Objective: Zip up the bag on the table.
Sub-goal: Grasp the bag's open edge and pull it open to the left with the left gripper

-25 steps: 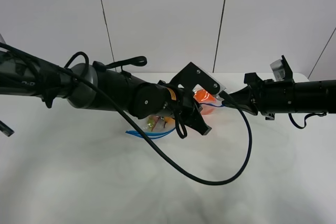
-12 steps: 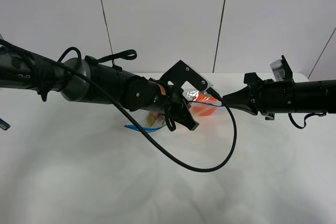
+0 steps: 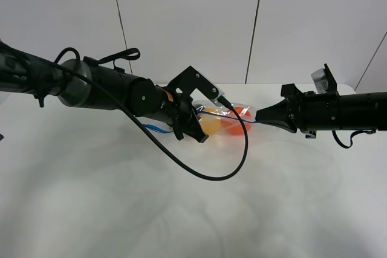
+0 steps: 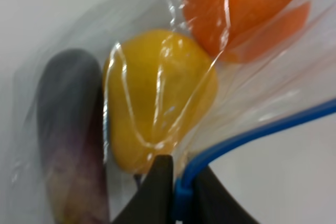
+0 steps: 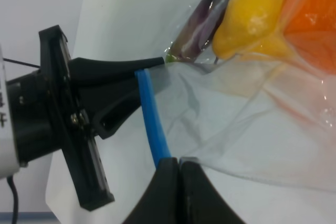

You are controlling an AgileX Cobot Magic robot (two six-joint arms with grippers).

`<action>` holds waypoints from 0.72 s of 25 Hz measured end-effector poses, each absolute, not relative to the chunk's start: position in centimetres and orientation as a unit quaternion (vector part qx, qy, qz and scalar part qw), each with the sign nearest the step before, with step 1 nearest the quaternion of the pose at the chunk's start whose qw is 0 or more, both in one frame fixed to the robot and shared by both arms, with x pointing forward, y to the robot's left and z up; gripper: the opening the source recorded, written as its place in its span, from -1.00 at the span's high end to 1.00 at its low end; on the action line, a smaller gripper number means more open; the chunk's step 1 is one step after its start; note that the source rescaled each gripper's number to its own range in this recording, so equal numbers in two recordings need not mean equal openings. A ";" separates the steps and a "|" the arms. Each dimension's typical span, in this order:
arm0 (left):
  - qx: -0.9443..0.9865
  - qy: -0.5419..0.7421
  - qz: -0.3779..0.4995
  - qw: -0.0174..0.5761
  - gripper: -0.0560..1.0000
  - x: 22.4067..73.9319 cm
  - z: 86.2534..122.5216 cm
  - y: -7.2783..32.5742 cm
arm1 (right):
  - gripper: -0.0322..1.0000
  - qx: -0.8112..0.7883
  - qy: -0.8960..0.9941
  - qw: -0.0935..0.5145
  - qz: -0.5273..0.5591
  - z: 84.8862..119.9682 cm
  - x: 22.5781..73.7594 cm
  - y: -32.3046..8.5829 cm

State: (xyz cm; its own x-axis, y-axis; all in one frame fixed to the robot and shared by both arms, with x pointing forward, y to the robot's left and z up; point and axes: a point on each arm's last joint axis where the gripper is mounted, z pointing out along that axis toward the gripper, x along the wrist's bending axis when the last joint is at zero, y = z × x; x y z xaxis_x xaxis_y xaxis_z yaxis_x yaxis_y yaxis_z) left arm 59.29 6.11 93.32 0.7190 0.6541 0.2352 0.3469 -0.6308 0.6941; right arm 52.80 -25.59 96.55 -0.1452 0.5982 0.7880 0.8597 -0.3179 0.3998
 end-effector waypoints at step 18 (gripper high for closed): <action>0.876 0.283 0.264 0.287 0.89 61.2 93.2 9.6 | 0.94 -0.641 -0.570 0.128 -0.498 96.5 52.8 -25.6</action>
State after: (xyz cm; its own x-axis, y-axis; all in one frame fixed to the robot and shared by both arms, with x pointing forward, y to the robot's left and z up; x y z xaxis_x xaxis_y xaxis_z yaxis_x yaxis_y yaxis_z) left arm 61.23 9.56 93.18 0.7007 0.6470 0.3006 0.3440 -0.6756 0.6521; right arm 52.82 -25.62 96.52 -0.1459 0.6035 0.7839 0.8580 -0.3173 0.4039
